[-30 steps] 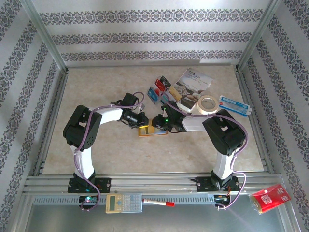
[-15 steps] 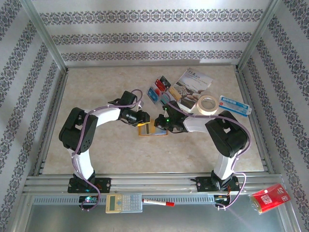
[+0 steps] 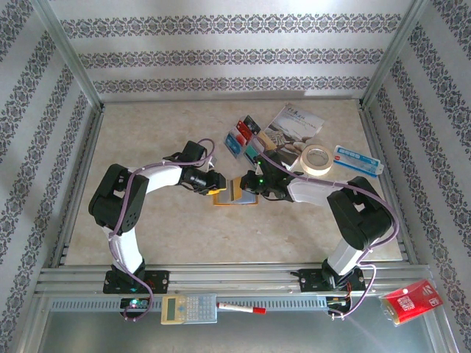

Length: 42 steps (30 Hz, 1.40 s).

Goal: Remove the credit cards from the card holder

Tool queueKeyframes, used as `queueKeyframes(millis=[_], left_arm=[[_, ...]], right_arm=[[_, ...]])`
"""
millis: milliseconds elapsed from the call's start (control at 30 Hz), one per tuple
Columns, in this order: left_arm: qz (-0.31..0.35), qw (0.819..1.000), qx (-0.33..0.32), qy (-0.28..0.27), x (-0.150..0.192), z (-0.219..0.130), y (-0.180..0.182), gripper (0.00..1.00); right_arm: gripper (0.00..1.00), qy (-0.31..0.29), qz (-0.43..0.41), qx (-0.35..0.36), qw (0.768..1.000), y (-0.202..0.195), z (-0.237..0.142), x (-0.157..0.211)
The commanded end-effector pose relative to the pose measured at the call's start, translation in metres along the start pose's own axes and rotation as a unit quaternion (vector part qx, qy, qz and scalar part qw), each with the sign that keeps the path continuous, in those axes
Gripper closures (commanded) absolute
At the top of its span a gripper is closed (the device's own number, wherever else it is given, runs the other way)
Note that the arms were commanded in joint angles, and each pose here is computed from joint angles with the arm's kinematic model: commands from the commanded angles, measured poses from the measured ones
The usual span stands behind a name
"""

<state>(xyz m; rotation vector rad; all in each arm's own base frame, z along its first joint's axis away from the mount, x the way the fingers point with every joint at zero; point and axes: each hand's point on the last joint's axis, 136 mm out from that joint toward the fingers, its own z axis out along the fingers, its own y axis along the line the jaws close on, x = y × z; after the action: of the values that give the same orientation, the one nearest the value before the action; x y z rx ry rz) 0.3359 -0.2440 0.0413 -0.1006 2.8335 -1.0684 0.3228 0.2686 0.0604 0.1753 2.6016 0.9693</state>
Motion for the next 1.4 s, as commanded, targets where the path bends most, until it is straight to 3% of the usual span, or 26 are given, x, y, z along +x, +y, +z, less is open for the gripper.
queueKeyframes(millis=[0, 500, 667, 767, 933, 1033, 1167, 1367], left_arm=[[0.000, 1.000, -0.003, -0.009, -0.006, -0.005, 0.001, 0.66], [0.020, 0.999, 0.041, -0.022, -0.012, -0.017, -0.025, 0.70], [0.009, 0.997, 0.069, -0.032, -0.015, -0.018, -0.030, 0.61], [-0.003, 0.993, 0.109, -0.039, -0.020, -0.023, -0.039, 0.48], [-0.010, 0.979, 0.193, -0.066, -0.030, -0.043, -0.059, 0.29], [-0.004, 0.971, 0.225, -0.085, -0.033, -0.053, -0.066, 0.23], [0.003, 0.959, 0.270, -0.082, -0.035, -0.059, -0.081, 0.25], [0.008, 0.933, 0.350, -0.087, -0.039, -0.072, -0.104, 0.40]], right_arm=[[1.00, -0.008, -0.012, 0.017, 1.000, -0.004, -0.008, -0.003], [1.00, -0.037, -0.024, -0.001, 0.999, 0.009, -0.026, -0.012], [1.00, -0.050, -0.029, -0.004, 0.998, 0.012, -0.033, -0.016], [1.00, -0.053, -0.027, -0.019, 0.998, 0.017, -0.037, -0.017], [1.00, -0.055, -0.013, -0.086, 0.995, 0.038, -0.044, -0.023], [1.00, -0.054, -0.002, -0.132, 0.990, 0.052, -0.049, -0.028], [1.00, -0.050, 0.009, -0.182, 0.982, 0.068, -0.056, -0.033], [1.00, -0.056, 0.031, -0.231, 0.971, 0.079, -0.065, -0.042]])
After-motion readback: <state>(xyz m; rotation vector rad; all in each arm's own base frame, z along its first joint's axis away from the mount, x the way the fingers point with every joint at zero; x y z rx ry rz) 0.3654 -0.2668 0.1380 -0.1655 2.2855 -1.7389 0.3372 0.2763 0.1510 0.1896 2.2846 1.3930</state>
